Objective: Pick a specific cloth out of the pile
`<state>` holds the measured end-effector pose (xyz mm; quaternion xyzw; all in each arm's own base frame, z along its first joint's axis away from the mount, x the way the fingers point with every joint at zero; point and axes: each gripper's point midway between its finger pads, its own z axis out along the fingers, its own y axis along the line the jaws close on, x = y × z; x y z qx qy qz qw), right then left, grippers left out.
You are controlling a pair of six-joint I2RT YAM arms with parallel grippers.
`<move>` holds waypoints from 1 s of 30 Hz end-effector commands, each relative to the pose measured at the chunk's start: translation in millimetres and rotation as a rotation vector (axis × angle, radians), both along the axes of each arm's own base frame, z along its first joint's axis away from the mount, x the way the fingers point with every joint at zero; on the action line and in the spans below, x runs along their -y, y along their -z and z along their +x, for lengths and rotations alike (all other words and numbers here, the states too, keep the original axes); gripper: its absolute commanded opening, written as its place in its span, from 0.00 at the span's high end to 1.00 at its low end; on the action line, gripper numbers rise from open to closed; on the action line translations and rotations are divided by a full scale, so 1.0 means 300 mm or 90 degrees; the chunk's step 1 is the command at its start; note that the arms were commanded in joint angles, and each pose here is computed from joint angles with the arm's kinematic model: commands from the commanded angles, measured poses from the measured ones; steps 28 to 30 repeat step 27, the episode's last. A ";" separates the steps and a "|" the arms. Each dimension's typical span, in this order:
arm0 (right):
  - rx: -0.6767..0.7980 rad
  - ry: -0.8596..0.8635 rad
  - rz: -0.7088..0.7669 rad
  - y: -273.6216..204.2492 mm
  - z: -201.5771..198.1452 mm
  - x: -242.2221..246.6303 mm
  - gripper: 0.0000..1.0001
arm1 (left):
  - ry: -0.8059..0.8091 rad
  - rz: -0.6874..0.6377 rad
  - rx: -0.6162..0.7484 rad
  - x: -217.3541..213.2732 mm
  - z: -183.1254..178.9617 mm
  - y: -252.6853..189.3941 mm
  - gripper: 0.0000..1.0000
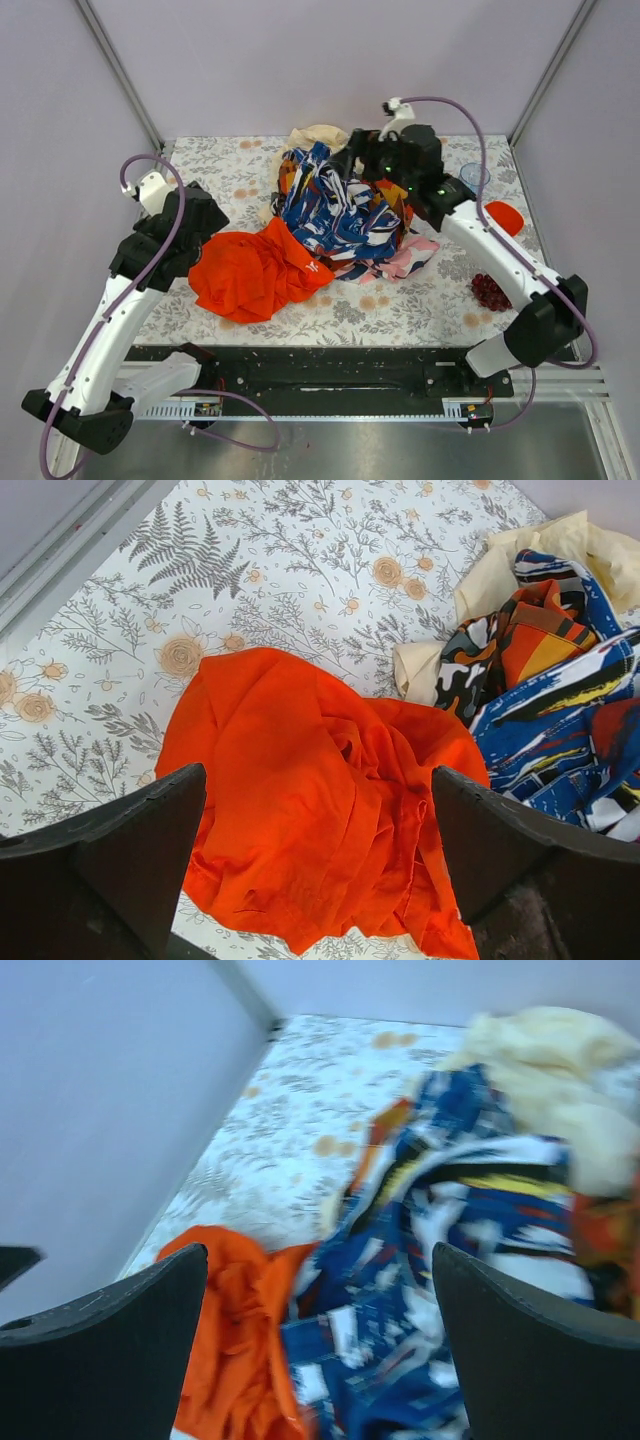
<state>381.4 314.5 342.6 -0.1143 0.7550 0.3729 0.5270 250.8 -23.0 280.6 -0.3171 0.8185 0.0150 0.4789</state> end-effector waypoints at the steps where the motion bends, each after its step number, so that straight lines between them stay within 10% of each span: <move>1: -0.061 0.144 0.000 0.071 0.041 0.275 0.00 | 0.018 -0.013 0.027 0.021 0.030 -0.019 0.01; 11: -0.154 0.508 0.069 0.246 0.030 0.974 0.01 | 0.053 -0.012 0.004 0.067 0.077 0.026 0.01; 30: -0.050 0.641 -0.088 0.254 -0.014 1.160 0.01 | 0.138 -0.040 0.030 0.213 0.340 0.038 0.01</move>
